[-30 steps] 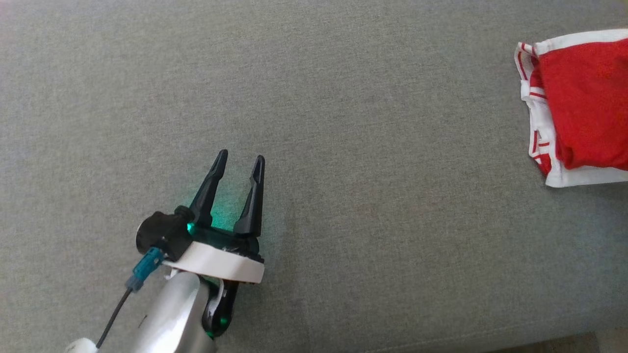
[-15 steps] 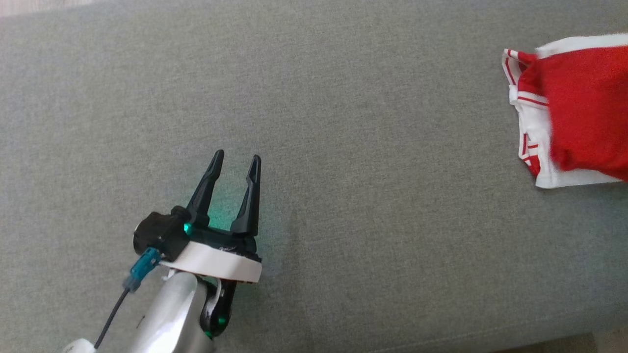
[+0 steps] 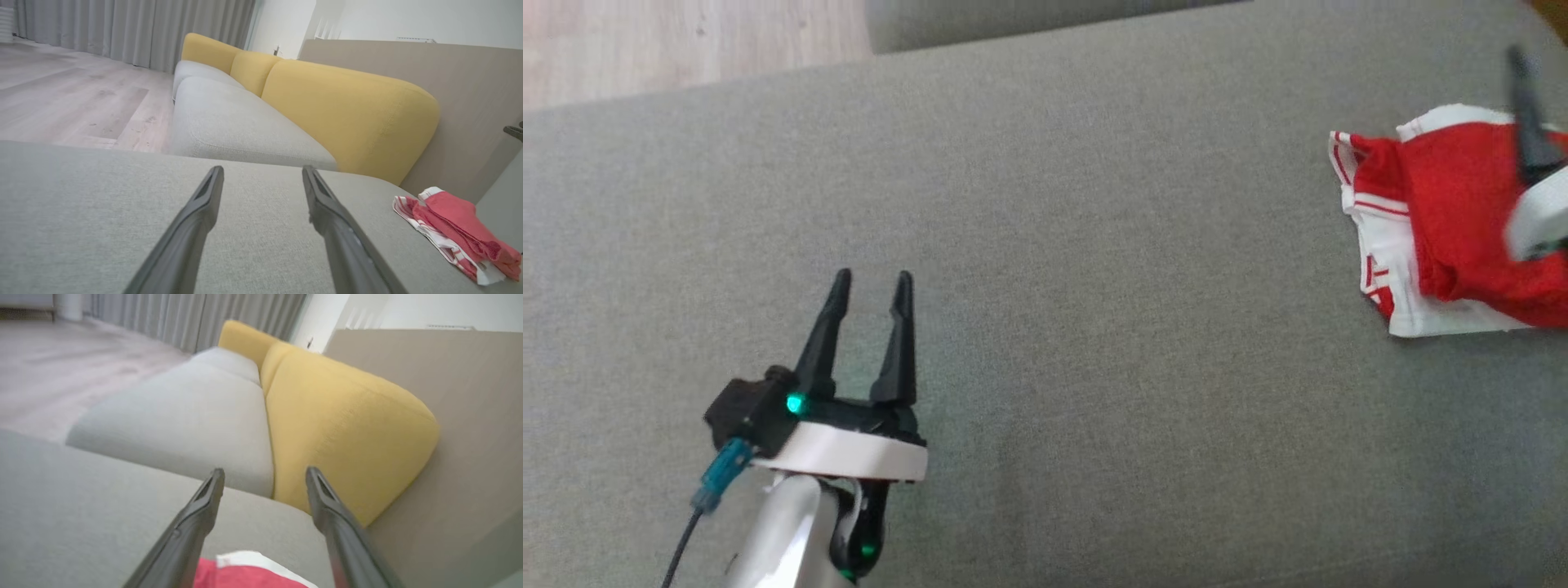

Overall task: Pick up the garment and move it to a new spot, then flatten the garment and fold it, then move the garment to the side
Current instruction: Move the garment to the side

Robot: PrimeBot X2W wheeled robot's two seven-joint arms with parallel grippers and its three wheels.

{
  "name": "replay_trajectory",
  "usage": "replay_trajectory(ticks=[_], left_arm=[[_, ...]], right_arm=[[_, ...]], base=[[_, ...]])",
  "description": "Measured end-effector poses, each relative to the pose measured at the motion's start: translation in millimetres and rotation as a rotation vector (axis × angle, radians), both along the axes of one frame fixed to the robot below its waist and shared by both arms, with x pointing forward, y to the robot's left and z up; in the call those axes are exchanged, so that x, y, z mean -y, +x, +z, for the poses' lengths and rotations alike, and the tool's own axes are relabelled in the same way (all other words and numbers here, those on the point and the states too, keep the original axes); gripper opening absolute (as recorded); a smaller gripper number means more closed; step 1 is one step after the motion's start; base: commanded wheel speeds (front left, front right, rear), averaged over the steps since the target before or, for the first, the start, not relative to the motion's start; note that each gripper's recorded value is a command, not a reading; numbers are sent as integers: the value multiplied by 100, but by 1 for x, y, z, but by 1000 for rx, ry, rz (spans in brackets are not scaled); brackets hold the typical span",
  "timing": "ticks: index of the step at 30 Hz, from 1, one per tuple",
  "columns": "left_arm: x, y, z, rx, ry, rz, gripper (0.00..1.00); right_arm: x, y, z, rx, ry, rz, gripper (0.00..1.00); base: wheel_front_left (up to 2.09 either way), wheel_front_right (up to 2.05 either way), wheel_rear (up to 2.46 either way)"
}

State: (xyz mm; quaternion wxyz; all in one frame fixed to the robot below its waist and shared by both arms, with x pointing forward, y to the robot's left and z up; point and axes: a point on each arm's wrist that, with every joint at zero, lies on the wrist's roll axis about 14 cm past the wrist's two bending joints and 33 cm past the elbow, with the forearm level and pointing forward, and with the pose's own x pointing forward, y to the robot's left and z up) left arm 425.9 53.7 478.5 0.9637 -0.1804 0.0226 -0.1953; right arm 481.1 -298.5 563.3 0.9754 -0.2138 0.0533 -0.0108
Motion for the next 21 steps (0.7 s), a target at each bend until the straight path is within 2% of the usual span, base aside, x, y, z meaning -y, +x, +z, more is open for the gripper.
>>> replay_trajectory(ticks=[6,7,11,16,21], left_arm=[[-18,-5,29,75,-18,60,100],[-22,-11,32,83,-18,71,100],[-31,-26,28,69,-4,95,100],[-43,-41,18,39,5,128,100],[-48,-51,8,14,28,142,100]], right_arm=[[-52,-22,9,163,252,81,100],[-68,-34,-7,162,337,84,100],[-110,-62,-44,117,457,121,100],[-133,-89,-76,64,518,132,100],[-144,-107,-99,5,501,141,100]], base=[[0,0,0],[0,0,0],[0,0,0],[0,0,0],[0,0,0]])
